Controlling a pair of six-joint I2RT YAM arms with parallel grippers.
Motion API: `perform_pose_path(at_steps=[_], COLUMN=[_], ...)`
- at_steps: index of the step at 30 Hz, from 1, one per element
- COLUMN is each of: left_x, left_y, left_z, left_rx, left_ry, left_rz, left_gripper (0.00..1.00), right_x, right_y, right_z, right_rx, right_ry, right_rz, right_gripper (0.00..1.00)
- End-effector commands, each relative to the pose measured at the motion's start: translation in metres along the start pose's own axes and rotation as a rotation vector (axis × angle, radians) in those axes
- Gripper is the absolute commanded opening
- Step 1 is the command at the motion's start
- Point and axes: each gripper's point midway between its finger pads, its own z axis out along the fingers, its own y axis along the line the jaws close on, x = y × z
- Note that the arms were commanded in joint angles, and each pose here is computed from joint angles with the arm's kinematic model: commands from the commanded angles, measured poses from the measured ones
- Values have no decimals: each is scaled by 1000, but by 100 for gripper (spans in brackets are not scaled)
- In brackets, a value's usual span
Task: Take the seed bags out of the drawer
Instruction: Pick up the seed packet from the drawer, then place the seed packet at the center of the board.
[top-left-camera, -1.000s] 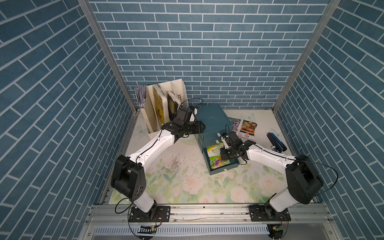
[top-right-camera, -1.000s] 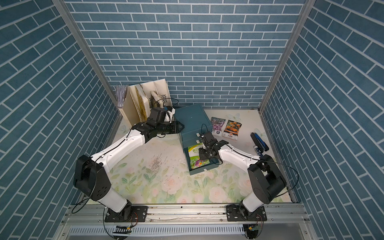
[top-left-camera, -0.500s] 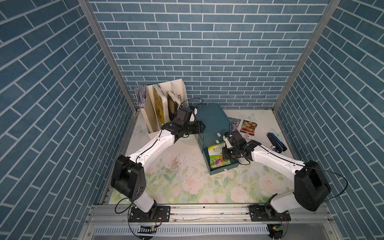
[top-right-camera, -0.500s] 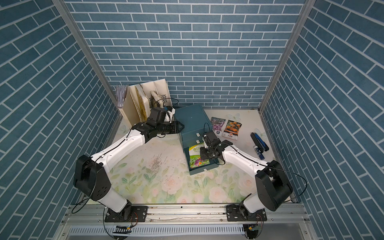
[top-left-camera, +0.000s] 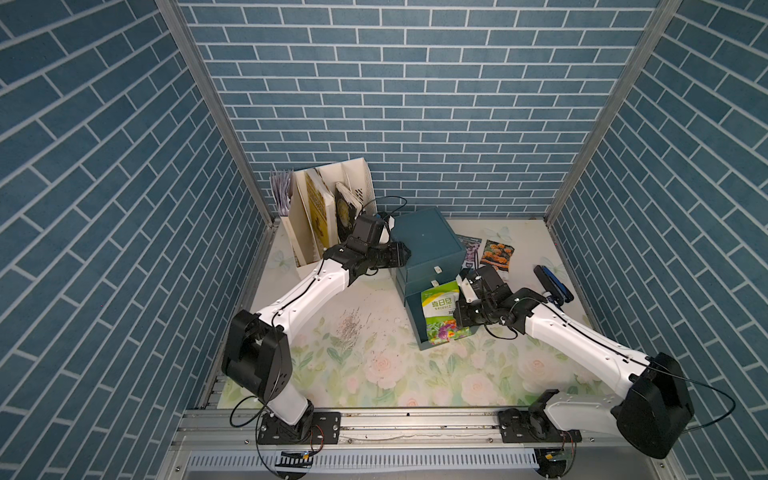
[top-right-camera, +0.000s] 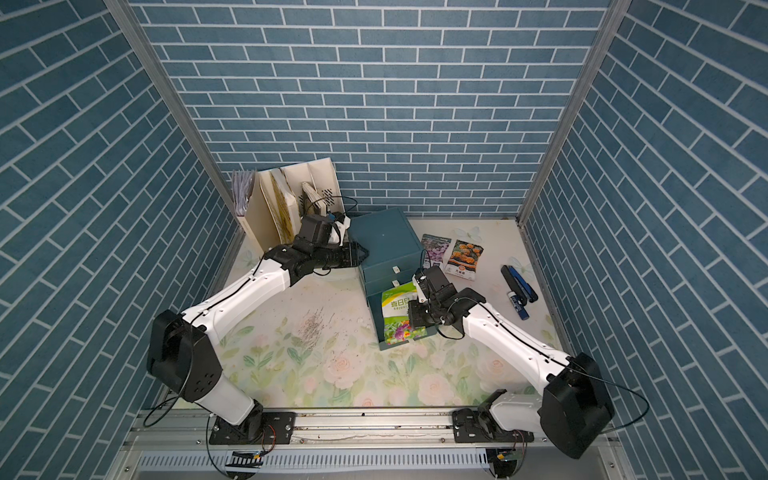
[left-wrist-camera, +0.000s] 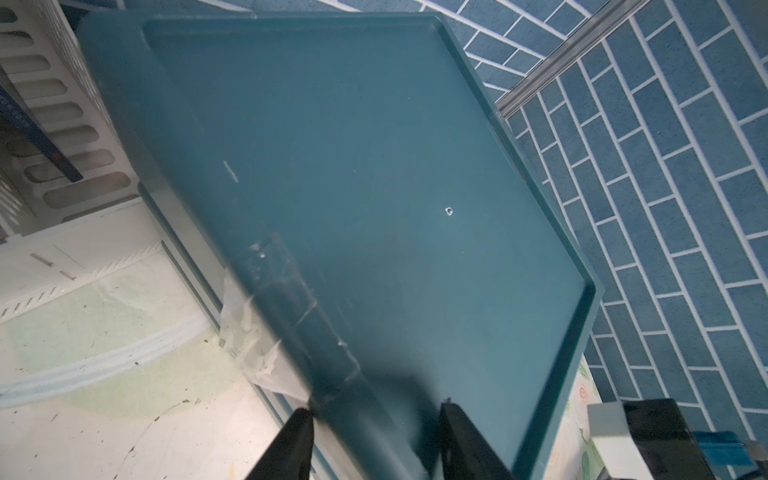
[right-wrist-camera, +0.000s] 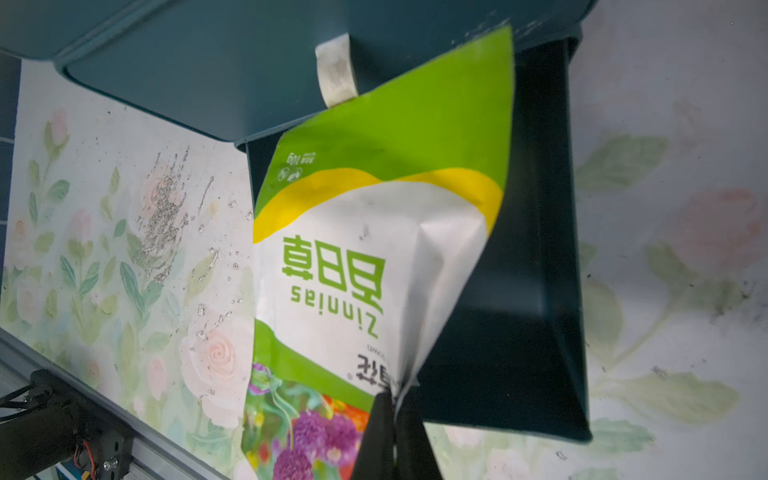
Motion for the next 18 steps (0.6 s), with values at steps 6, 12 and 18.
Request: perform_pose_path(at_steps=[6, 12, 18], left_x=[52, 52, 53], left_y=[39, 41, 41], left_z=[13, 13, 15], left_rx=[-140, -142, -140], left_ry=[176, 176, 183], left_rz=[-26, -27, -23], left_gripper=[52, 52, 52], right_x=[22, 20, 0], right_y=[-28, -62, -101], right_z=[-24, -40, -57], right_rx=[73, 136, 195], right_ry=[18, -11, -69], right_rz=[71, 134, 205], right_gripper=[0, 0, 0])
